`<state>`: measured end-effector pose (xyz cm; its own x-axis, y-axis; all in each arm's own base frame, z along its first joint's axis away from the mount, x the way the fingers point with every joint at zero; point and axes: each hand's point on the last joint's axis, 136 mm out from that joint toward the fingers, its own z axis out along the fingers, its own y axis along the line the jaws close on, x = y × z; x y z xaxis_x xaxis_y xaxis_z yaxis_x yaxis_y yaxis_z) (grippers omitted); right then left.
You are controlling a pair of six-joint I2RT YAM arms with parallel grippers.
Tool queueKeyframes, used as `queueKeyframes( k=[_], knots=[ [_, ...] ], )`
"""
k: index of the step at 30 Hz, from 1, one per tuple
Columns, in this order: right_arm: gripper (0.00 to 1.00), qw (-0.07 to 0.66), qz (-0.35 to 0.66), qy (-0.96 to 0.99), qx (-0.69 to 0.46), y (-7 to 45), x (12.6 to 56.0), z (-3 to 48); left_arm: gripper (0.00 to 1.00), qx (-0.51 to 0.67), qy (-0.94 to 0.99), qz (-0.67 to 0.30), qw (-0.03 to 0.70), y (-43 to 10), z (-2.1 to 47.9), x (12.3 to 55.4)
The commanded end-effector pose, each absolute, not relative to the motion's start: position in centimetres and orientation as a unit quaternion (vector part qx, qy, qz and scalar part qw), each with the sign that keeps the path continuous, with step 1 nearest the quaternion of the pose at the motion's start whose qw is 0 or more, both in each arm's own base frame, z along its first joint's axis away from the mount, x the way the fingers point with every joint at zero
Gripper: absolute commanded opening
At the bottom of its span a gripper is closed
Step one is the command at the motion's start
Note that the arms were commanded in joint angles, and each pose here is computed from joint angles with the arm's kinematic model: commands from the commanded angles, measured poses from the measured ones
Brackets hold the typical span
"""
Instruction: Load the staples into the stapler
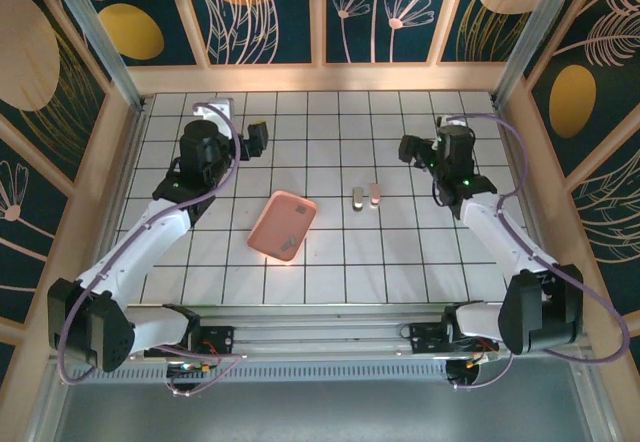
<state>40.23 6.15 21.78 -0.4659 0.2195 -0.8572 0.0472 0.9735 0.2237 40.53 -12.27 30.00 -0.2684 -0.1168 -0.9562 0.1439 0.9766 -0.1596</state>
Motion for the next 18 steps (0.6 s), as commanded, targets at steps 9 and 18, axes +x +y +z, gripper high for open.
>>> queueKeyframes(
  k=[9, 18],
  knots=[
    [0.99, 0.633, 0.029, 0.772, 0.055, 2.6, 39.5, 22.0, 0.99, -0.073, 0.759, -0.048, 0.645, -3.5, 27.1, 39.3],
    [0.99, 0.665, 0.024, 0.743, 0.069, 0.3, 38.0, 18.8, 0.99, -0.113, 0.731, -0.032, 0.672, 0.0, 22.7, 36.8]
  ],
)
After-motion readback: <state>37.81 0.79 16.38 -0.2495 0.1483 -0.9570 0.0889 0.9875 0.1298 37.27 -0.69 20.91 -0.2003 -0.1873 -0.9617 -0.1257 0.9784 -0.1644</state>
